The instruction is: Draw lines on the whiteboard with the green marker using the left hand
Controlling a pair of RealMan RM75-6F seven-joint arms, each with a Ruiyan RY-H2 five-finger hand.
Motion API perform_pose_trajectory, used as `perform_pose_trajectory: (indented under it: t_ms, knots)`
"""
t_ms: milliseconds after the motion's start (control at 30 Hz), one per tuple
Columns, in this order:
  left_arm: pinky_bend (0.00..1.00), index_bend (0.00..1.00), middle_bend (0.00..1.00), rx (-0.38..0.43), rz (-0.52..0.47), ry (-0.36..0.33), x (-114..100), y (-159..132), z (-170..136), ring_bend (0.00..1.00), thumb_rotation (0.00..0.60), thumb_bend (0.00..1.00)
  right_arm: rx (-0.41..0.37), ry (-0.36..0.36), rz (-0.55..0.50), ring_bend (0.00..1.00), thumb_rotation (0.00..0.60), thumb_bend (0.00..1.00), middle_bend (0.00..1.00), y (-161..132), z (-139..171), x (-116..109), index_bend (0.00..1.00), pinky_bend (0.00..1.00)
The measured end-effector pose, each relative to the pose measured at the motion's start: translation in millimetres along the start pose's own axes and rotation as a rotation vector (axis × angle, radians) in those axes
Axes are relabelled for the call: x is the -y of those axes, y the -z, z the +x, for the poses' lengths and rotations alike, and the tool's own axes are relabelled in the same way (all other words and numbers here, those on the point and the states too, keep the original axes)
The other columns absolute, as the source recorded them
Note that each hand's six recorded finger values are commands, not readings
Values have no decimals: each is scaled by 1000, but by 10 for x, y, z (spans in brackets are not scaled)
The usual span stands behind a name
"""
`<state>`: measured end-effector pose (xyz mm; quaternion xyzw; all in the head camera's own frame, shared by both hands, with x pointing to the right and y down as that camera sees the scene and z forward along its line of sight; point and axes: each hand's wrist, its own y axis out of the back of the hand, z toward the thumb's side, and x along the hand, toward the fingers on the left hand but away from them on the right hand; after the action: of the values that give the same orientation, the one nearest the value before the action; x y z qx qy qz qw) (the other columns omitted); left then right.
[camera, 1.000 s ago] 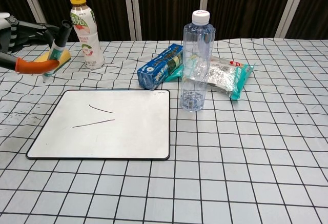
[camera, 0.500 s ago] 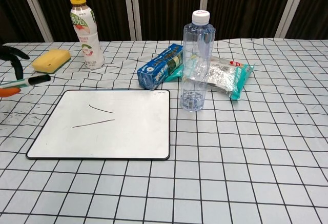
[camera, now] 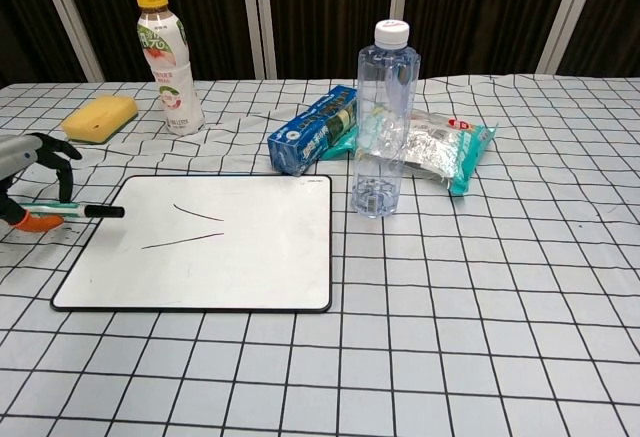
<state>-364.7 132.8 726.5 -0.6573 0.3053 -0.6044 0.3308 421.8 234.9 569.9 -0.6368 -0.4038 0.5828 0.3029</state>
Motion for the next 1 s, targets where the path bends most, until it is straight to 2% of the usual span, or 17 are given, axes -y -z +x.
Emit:
perform_pose_trajectory:
  t_ms: [133, 333, 567, 633, 800, 1000]
  knots:
    - [0, 478, 0, -11, -23, 5, 64, -67, 19, 0, 600, 300, 1, -1, -1, 0, 600, 350, 0, 2, 3, 0, 0, 0]
    - [0, 341, 0, -14, -64, -6, 33, -96, -9, 0, 600, 206, 0, -2, 0, 0, 600, 351, 0, 3, 7, -1, 0, 0]
    - [0, 163, 0, -15, -142, -29, -85, -54, -130, 0, 600, 191, 0, -5, 3, 0, 600, 351, 0, 4, 13, 0, 0, 0]
    - [0, 105, 0, -4, -172, -49, -171, -50, -206, 0, 600, 190, 1, -4, 2, 0, 600, 351, 0, 7, 14, -2, 0, 0]
    - [0, 62, 0, 34, -201, -116, -469, 6, -497, 0, 600, 167, -8, 1, 6, 0, 600, 351, 0, -2, 13, -11, 0, 0]
    - [0, 21, 0, 14, -123, -201, -803, 403, -1127, 0, 600, 117, -28, 20, 29, 0, 600, 350, 0, -22, 10, -21, 0, 0]
